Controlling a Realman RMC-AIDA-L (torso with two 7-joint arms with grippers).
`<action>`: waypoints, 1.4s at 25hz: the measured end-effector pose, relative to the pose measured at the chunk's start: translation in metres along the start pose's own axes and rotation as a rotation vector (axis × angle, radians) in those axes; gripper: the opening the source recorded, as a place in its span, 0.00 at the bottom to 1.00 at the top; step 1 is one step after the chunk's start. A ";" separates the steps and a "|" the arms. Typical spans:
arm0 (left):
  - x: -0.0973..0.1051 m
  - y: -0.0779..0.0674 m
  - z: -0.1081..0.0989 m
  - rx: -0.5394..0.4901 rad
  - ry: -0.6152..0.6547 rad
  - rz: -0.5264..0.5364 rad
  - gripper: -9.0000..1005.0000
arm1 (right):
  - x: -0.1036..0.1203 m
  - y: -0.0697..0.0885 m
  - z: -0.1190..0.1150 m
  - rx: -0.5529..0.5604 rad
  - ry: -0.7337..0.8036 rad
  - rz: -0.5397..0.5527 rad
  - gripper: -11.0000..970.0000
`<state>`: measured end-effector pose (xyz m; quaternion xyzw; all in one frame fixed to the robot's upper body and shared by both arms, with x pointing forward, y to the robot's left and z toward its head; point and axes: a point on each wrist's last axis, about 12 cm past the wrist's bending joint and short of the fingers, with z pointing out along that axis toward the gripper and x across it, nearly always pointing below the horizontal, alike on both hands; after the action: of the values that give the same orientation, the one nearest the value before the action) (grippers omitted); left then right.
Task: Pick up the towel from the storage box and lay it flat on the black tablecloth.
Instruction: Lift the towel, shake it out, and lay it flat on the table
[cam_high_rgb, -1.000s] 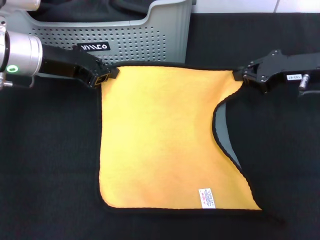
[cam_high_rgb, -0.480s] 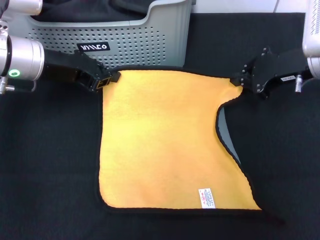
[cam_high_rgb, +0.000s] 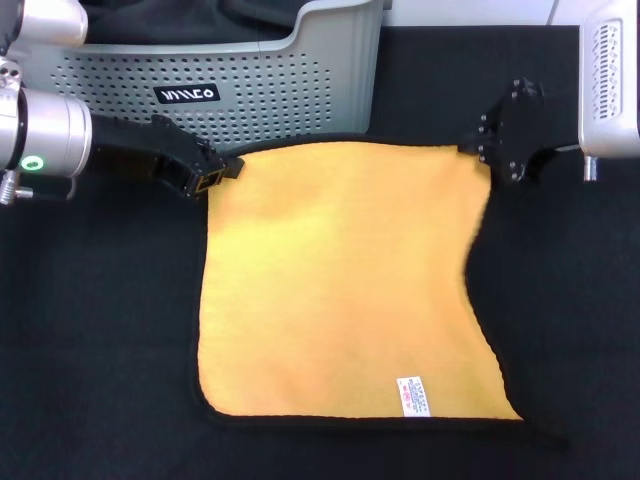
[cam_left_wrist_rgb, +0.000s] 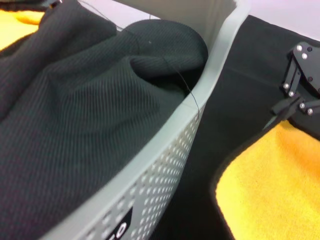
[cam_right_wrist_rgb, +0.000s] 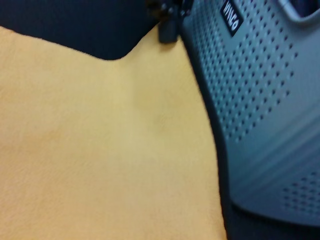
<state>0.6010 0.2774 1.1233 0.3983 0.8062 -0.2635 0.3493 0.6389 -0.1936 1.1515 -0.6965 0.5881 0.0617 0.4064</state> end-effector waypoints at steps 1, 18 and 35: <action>0.001 0.000 0.000 0.001 0.000 -0.003 0.02 | -0.001 -0.001 -0.001 0.012 -0.008 -0.010 0.02; 0.003 0.001 0.002 -0.018 -0.002 -0.006 0.03 | -0.004 0.004 0.008 0.011 0.011 -0.038 0.02; 0.003 0.008 0.002 -0.078 -0.001 0.006 0.07 | 0.000 0.010 0.011 0.027 0.017 -0.005 0.05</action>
<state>0.6070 0.2817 1.1187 0.3864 0.8146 -0.2310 0.3658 0.6348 -0.1861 1.1391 -0.6931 0.5905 0.0467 0.4107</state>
